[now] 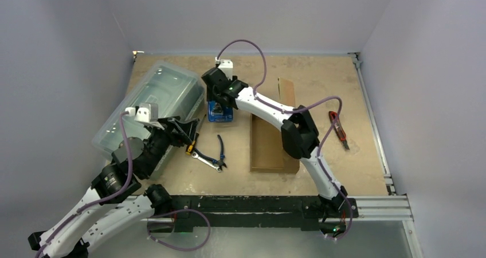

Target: Unpack the express box

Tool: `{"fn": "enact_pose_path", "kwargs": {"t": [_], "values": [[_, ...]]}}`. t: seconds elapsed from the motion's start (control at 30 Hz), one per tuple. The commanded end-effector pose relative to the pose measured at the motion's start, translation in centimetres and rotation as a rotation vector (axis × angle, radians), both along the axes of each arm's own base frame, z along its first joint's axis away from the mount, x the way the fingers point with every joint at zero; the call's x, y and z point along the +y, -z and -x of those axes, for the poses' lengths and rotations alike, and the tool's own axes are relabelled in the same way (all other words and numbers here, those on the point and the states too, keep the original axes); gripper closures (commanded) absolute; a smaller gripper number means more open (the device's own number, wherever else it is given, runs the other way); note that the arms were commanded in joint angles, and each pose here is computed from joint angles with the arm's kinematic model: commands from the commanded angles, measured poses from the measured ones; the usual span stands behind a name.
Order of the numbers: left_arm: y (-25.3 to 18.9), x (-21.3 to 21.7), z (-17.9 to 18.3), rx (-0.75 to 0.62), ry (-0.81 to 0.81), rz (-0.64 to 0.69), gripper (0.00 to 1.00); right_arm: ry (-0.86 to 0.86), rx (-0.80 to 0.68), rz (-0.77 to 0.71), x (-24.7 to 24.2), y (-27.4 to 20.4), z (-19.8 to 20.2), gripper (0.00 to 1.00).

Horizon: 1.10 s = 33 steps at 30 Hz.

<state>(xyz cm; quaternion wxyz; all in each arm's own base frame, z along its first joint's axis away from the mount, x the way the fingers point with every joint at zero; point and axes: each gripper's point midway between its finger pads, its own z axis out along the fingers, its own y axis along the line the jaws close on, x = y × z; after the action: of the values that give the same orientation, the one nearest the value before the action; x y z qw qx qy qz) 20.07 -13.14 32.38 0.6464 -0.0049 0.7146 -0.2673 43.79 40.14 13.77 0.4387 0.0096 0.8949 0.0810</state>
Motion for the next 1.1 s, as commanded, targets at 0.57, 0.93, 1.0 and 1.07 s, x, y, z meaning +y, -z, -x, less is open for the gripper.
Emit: {"fn": "enact_pose_path", "kwargs": {"t": [0.57, 0.93, 1.0, 1.07], "values": [[-3.9, 2.6, 0.3, -0.057, -0.078, -0.022, 0.3, -0.122, -0.219, -0.116, -3.1, -20.4, 3.2, 0.01], [-16.5, 5.9, 1.2, -0.294, -0.169, 0.048, 0.29, -0.283, -0.656, -0.378, -16.1, -41.3, 16.9, 0.01], [-18.9, 7.0, 1.7, -0.341, -0.192, 0.061, 0.29, -0.25, -0.747, -0.398, -19.5, -42.7, 19.0, 0.01], [-21.2, 8.1, 2.4, -0.392, -0.212, 0.085, 0.29, -0.225, -0.822, -0.422, -22.7, -44.1, 21.1, 0.01]]}}
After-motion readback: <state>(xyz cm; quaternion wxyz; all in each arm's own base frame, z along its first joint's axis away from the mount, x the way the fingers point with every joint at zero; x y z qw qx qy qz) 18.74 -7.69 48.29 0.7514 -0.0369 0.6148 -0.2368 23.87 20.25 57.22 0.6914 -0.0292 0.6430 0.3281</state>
